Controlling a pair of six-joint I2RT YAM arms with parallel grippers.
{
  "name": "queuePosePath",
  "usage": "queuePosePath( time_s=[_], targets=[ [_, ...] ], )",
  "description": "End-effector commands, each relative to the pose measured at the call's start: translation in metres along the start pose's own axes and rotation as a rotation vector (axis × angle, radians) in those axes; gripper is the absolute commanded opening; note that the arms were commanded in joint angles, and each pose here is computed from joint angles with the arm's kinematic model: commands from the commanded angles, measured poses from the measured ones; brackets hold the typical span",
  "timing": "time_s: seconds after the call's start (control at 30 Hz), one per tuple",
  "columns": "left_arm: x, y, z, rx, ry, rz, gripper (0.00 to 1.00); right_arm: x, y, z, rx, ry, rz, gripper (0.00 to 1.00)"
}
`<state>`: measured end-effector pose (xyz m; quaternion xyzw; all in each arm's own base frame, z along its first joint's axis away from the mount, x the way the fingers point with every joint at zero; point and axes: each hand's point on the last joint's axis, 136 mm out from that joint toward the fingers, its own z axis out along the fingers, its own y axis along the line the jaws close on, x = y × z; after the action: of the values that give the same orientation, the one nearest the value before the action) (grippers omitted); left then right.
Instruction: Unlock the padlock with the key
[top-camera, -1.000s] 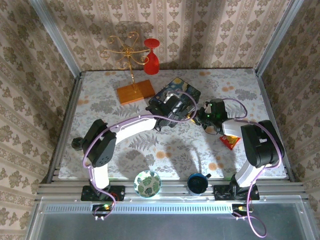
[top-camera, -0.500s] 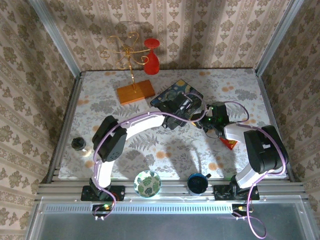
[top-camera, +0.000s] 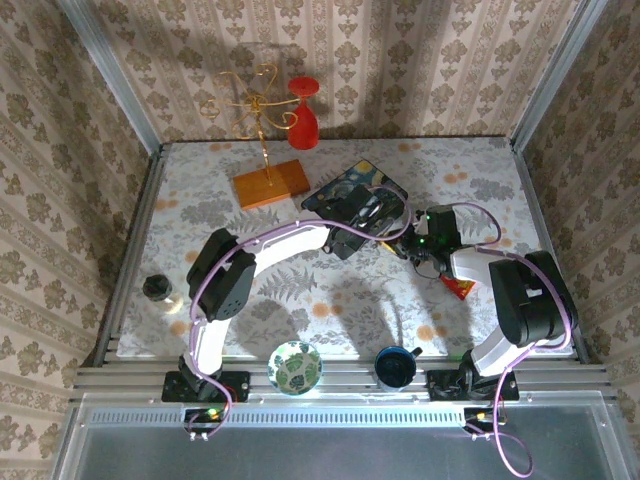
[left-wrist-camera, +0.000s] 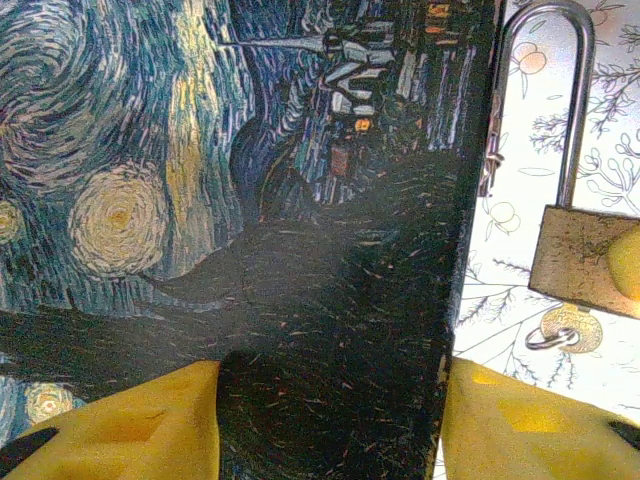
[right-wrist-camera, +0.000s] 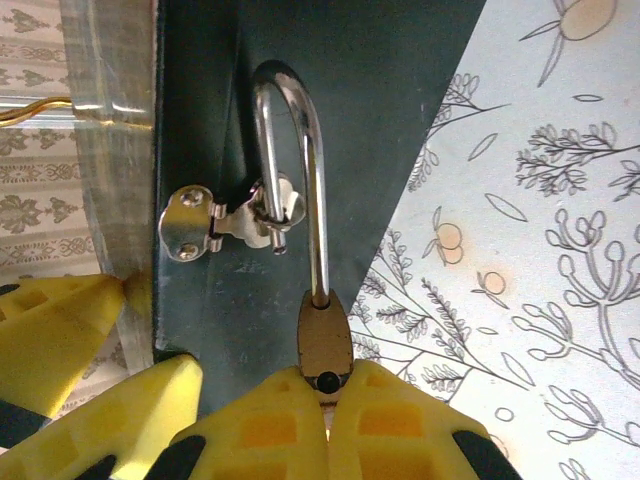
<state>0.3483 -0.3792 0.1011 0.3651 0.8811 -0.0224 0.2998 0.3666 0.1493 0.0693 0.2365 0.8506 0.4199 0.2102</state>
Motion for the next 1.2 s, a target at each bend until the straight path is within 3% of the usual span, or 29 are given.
queuePosePath(
  time_s=[0.0, 0.07, 0.3, 0.6, 0.97, 1.17],
  targets=[
    [0.045, 0.010, 0.009, -0.003, 0.168, -0.045, 0.52, -0.004, -0.014, -0.007, 0.024, -0.017, 0.025, 0.00],
    [0.047, 0.011, 0.009, -0.008, 0.172, -0.050, 0.46, -0.007, -0.011, -0.007, 0.000, -0.022, 0.035, 0.00],
    [0.056, 0.008, 0.011, 0.002, 0.198, -0.065, 0.46, -0.022, -0.002, -0.007, -0.094, -0.047, 0.072, 0.00],
    [0.049, 0.003, 0.005, 0.014, 0.182, -0.065, 0.49, -0.018, -0.006, -0.010, -0.057, -0.035, 0.057, 0.00],
    [0.059, 0.014, -0.006, -0.032, 0.192, -0.081, 0.51, 0.015, 0.007, -0.039, -0.027, 0.100, -0.162, 0.00],
    [0.053, 0.012, -0.020, -0.018, 0.170, -0.089, 0.59, 0.034, 0.025, -0.065, -0.064, 0.140, -0.311, 0.00]
  ],
)
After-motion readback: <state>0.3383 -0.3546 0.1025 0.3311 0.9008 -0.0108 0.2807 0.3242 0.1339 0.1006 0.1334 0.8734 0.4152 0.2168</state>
